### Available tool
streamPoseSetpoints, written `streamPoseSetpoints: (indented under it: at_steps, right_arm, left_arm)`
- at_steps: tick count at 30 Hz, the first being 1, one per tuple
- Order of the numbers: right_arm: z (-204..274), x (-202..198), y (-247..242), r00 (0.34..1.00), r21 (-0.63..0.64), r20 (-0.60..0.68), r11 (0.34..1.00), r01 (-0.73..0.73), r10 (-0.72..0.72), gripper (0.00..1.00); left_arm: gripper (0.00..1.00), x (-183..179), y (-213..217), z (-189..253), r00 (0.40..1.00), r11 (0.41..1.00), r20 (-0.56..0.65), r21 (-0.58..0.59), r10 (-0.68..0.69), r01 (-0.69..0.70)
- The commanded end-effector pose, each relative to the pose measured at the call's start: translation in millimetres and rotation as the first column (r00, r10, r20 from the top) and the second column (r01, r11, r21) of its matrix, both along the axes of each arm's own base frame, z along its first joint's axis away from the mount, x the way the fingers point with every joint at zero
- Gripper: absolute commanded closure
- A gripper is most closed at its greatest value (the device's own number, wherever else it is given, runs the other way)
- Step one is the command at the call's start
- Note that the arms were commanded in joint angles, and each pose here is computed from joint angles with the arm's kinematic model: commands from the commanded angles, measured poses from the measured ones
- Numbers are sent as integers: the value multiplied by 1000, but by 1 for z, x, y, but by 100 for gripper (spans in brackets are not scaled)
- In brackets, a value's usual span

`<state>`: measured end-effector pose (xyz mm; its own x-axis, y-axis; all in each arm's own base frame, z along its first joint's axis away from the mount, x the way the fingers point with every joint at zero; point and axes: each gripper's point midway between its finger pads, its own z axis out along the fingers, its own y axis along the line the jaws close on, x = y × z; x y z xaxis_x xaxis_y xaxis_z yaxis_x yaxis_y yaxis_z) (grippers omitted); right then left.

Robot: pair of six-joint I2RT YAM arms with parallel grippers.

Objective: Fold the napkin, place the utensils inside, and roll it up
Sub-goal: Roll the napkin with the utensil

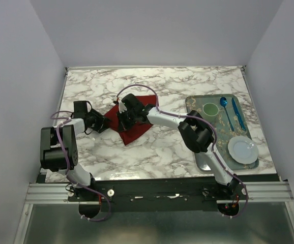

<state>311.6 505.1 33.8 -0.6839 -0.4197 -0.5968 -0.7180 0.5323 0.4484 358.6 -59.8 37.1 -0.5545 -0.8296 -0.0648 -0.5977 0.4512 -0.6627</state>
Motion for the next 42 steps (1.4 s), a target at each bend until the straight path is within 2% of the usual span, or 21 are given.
streamPoseSetpoints:
  at_steps: [1,4,5,7,8,13,14,18,25,26,27,33,37,42]
  right_arm:
    - [7,-5,-6,1000,-6,0,1000,-13,13,99]
    - [9,-3,-9,1000,-21,20,1000,-10,10,99]
    - [11,-2,-9,999,-23,30,1000,-14,15,98]
    - [12,-1,-10,999,-38,45,999,-14,15,94]
    - [12,-1,-11,998,-49,60,999,-20,23,92]
    - [19,-1,-8,988,-119,153,993,-13,31,72]
    - [22,-1,-8,985,-124,167,992,-9,30,70]
    - [31,-2,-8,963,-180,266,983,13,36,53]
    - [44,-5,-14,906,-271,421,960,78,45,34]
    - [43,-6,-13,899,-280,434,957,80,52,3]
    - [42,-8,-12,888,-297,456,951,88,60,0]
    - [38,-11,-6,850,-315,523,939,136,53,4]
    - [32,-3,-5,812,-308,583,932,192,25,10]
    - [22,-4,-4,787,-332,613,926,178,68,21]
  left_arm:
    - [51,-12,8,-23,999,998,-51,64,18,-14]
    - [60,-13,11,-27,998,996,-56,92,8,-2]
    - [66,-13,11,-29,999,995,-54,98,-2,7]
    - [70,-14,10,-30,998,996,-58,92,-10,15]
    - [76,-16,9,-32,998,996,-62,87,-14,19]
    - [90,-15,8,-30,998,995,-60,88,-32,37]
    - [99,-16,8,-30,997,996,-67,86,-33,39]
    - [100,-16,6,-26,996,995,-75,80,-48,54]
    - [100,-13,3,-19,995,996,-81,64,-59,65]
    - [100,-15,3,-19,995,996,-88,58,-56,61]
    - [100,-14,2,-16,995,997,-87,49,-54,58]
    - [100,-17,-4,-9,992,998,-114,8,-54,56]
    - [100,-19,-4,-4,991,998,-123,5,-57,58]
    - [100,-18,-5,-2,990,998,-123,-3,-62,62]
